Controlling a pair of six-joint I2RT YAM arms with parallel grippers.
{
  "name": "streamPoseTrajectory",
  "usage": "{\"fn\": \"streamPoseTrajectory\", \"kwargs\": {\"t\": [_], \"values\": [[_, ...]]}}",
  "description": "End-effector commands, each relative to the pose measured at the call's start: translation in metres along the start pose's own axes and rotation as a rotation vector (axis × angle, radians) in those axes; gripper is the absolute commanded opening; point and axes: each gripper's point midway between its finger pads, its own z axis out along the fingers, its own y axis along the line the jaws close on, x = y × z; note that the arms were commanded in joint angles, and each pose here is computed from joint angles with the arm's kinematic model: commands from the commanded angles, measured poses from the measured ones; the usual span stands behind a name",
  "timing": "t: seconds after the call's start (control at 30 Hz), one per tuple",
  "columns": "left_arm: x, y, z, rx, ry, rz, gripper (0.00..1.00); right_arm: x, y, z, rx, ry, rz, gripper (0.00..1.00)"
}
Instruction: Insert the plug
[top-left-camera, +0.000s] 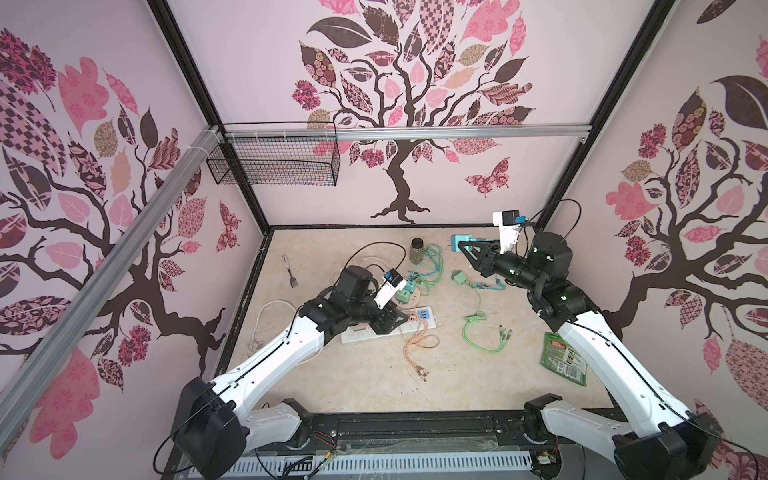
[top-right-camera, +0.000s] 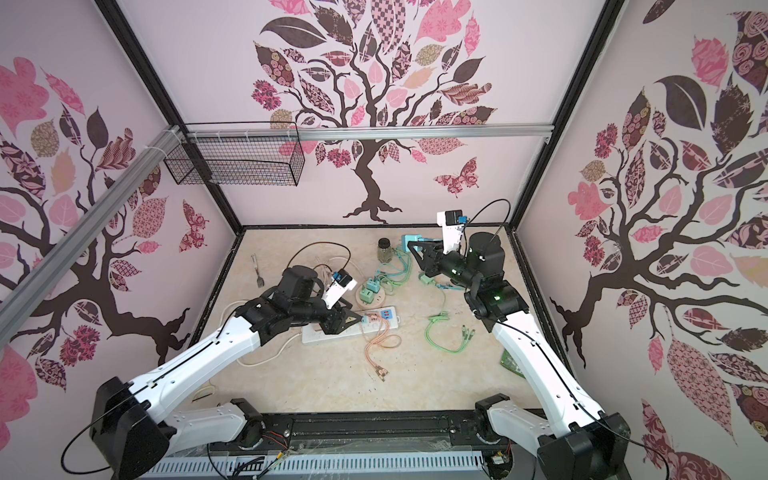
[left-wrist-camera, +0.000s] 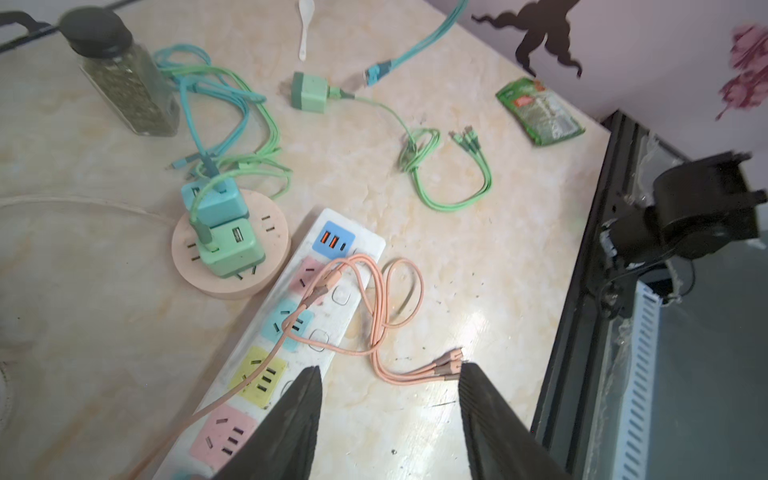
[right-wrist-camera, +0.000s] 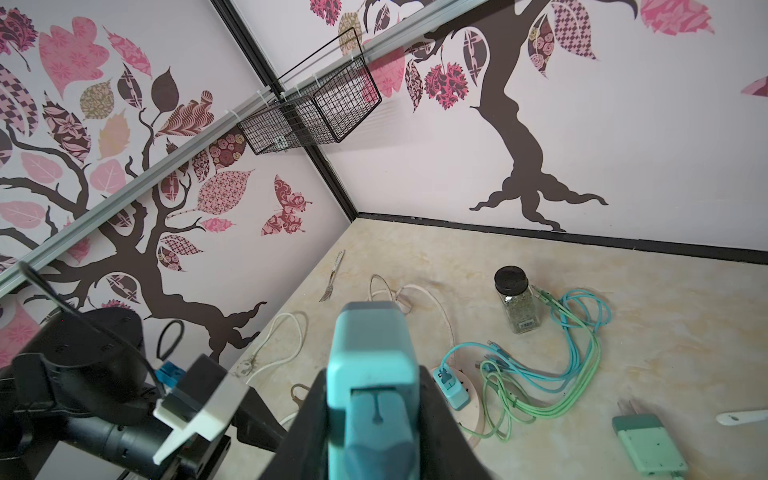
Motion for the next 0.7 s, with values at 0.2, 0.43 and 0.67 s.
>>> {"fn": "streamPoseTrajectory", "kwargs": {"t": [0.2, 0.43, 0.67], "values": [[0.005, 0.034, 0.036, -0.114, 0.108, 0.094, 0.48, -0.007, 0.006, -0.017, 0.007, -0.042, -0.037, 0.15], [0.008, 0.04, 0.062, -0.098, 0.128, 0.089, 0.49, -0.003, 0.005, -0.018, 0.005, -0.036, -0.03, 0.16], [0.014, 0.036, 0.081, -0.038, 0.166, 0.099, 0.45, -0.002, 0.003, -0.019, 0.015, -0.038, -0.033, 0.16]]}}
